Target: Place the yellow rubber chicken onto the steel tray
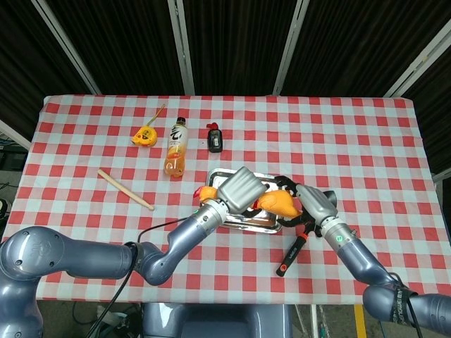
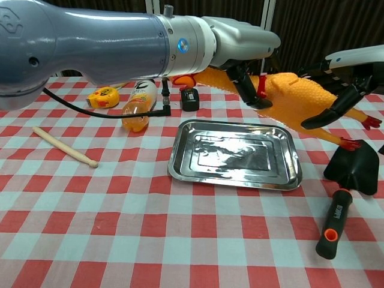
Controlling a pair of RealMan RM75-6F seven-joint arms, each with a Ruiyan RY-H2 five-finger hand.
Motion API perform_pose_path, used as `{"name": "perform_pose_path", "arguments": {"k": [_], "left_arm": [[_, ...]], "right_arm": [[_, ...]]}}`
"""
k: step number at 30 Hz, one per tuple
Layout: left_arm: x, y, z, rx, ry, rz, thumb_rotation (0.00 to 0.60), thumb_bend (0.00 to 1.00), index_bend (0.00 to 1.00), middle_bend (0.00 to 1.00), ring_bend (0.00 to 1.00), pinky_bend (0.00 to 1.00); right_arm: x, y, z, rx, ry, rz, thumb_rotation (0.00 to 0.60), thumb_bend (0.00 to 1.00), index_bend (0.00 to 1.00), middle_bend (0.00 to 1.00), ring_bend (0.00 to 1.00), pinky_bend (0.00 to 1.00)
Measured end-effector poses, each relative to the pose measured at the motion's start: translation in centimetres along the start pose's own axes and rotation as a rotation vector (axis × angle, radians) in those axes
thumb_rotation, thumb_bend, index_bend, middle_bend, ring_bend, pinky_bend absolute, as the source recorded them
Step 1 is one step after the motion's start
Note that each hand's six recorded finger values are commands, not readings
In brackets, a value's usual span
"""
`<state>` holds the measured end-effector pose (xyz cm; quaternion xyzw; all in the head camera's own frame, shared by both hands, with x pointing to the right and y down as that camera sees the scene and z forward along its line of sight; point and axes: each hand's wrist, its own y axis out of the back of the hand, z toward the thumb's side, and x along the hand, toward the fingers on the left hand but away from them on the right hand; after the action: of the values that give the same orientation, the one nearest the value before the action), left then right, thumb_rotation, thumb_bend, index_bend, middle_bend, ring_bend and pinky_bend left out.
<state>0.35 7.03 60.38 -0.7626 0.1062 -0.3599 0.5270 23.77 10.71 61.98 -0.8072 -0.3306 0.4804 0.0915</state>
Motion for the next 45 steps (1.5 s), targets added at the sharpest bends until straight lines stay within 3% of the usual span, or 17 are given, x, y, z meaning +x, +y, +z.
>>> {"name": "perform_pose_path", "arguments": {"k": [4,8,14,19,23,25,26,29,30,32,33,34,37,45], "left_arm": [[0.0,-0.1,0.1,-0.005,-0.003,-0.005,0.600,0.72,0.58,0.70,0.63,0.69],[0.0,-0.1,0.1,-0.009,-0.005,-0.010,0.600,0.72,0.58,0.70,0.63,0.69],[0.0,-0.3,0.0,-0.010,-0.003,-0.022,0.600,0.72,0.58,0.70,0.63,0.69],[0.0,-0.4,0.0,-0.010,-0.004,-0.029,0.600,0.72,0.58,0.70,0.63,0.69],[0.0,-0.4,0.0,-0.010,-0.006,-0.028,0.600,0.72,0.58,0.70,0.63,0.69],[0.0,-0.4,0.0,-0.010,-0.006,-0.028,0.600,0.72,0.58,0.70,0.63,0.69],[0.0,-0.4,0.0,-0.010,-0.006,-0.028,0.600,0.72,0.58,0.70,0.63,0.69],[-0.1,-0.4,-0.1,-0.009,-0.005,-0.027,0.600,0.72,0.58,0.70,0.63,0.69],[-0.1,-0.4,-0.1,-0.008,-0.005,-0.026,0.600,0.72,0.58,0.70,0.63,0.69],[-0.1,-0.4,-0.1,-0.008,-0.004,-0.024,0.600,0.71,0.58,0.70,0.63,0.69],[-0.1,-0.4,-0.2,-0.007,-0.004,-0.022,0.600,0.71,0.59,0.70,0.63,0.69],[-0.1,-0.5,-0.2,-0.006,-0.004,-0.021,0.600,0.71,0.59,0.70,0.63,0.69],[-0.1,-0.5,-0.2,-0.003,-0.004,-0.015,0.600,0.71,0.59,0.70,0.63,0.69],[-0.3,-0.9,-0.7,-0.015,-0.005,-0.006,0.600,0.71,0.59,0.70,0.63,0.69]], "right_arm": [[-0.1,0.0,-0.1,-0.001,-0.006,-0.008,0.600,0.37,0.34,0.37,0.38,0.38],[-0.2,0.3,-0.2,-0.001,-0.010,-0.033,0.600,0.52,0.58,0.55,0.56,0.56],[-0.3,0.3,-0.2,-0.014,-0.014,-0.061,0.600,0.63,0.85,0.75,0.75,0.72],[-0.4,0.4,-0.3,-0.009,-0.018,-0.077,0.600,0.69,0.99,0.86,0.87,0.80],[-0.5,0.3,-0.5,-0.002,-0.022,-0.083,0.600,0.70,1.00,0.89,0.89,0.81],[-0.5,0.2,-0.5,0.002,-0.023,-0.082,0.600,0.70,0.96,0.88,0.86,0.81],[-0.4,0.2,-0.5,0.003,-0.022,-0.082,0.600,0.70,0.89,0.86,0.82,0.80],[-0.3,0.1,-0.5,0.008,-0.018,-0.074,0.600,0.65,0.55,0.68,0.62,0.69],[-0.3,0.1,-0.5,0.010,-0.016,-0.067,0.600,0.59,0.43,0.61,0.54,0.63],[-0.2,0.0,-0.4,0.013,-0.012,-0.050,0.600,0.34,0.11,0.36,0.30,0.42],[-0.1,-0.1,-0.4,0.017,-0.009,-0.036,0.600,0.27,0.05,0.27,0.21,0.35],[0.0,-0.2,-0.5,0.020,-0.007,-0.024,0.600,0.19,0.01,0.16,0.11,0.26],[0.2,-0.5,-0.6,0.042,-0.001,0.023,0.600,0.07,0.00,0.00,0.00,0.11],[0.7,-0.4,-1.0,0.106,0.022,0.067,0.600,0.05,0.00,0.00,0.00,0.05]]}}
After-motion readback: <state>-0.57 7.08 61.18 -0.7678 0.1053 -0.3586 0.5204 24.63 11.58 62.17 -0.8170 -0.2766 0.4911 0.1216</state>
